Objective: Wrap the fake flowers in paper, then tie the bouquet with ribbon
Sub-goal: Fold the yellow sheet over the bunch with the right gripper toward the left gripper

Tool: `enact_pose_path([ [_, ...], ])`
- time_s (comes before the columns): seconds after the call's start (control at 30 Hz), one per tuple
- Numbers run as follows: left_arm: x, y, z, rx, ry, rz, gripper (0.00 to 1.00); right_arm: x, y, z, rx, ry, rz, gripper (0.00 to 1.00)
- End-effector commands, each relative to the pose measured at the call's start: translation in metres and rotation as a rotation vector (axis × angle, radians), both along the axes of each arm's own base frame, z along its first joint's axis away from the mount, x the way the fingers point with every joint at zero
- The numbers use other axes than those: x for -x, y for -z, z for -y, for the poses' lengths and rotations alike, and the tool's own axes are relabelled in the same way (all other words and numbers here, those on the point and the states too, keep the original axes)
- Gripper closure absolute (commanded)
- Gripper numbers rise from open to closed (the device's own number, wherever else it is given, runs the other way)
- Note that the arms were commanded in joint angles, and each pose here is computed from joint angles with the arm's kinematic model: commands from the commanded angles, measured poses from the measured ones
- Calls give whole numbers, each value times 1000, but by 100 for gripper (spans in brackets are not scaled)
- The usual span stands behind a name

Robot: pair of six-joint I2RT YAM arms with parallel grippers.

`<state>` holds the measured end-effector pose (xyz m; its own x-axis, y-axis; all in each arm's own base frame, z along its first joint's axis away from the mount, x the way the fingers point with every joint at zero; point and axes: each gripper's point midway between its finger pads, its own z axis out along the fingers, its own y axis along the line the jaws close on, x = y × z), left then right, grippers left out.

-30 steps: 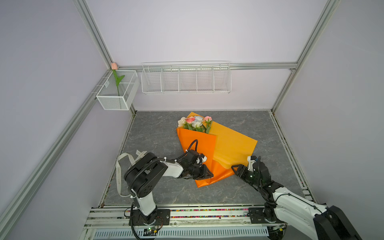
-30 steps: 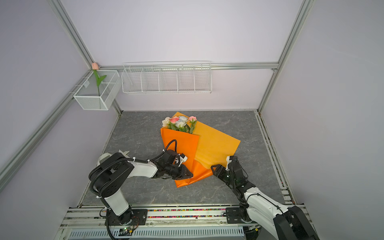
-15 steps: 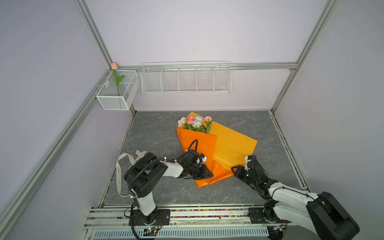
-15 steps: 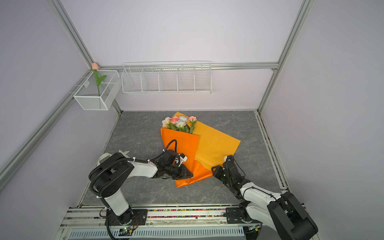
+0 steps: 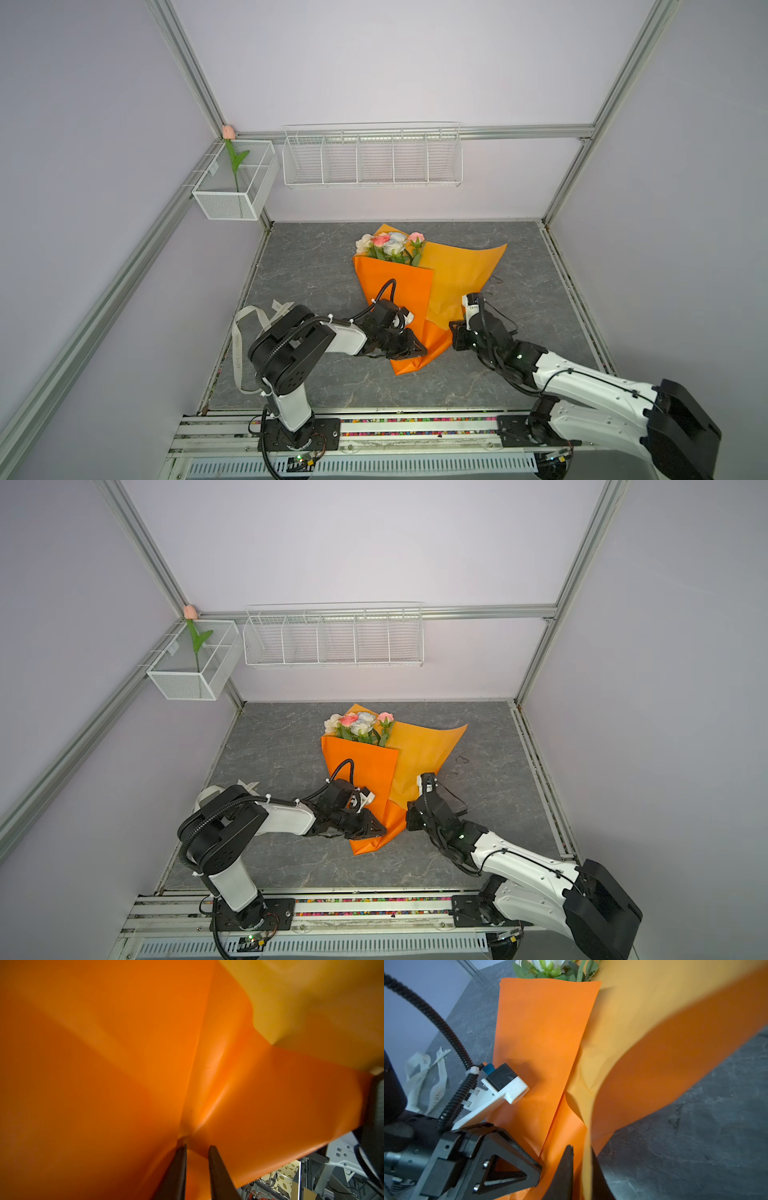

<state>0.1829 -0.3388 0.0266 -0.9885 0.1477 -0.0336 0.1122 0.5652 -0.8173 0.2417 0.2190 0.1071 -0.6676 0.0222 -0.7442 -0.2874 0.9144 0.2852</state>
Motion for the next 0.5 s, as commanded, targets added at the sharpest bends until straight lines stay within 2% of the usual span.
enact_pose_path([
  [0.0,-4,20,-10,-70,-51,-19,78,1,11,4,274,-37,58,86],
  [0.1,-4,20,-11,-71,-60,-16,78,1,2,-14,397,-68,121,88],
  [0.27,-6,18,-12,-65,-79,-10,78,3,-7,-42,442,-128,136,87],
  [0.3,-6,16,-12,-61,-84,-3,78,5,-4,-50,454,-177,129,87],
  [0.47,-12,3,-11,-5,-113,20,77,13,20,-59,514,-252,68,88],
])
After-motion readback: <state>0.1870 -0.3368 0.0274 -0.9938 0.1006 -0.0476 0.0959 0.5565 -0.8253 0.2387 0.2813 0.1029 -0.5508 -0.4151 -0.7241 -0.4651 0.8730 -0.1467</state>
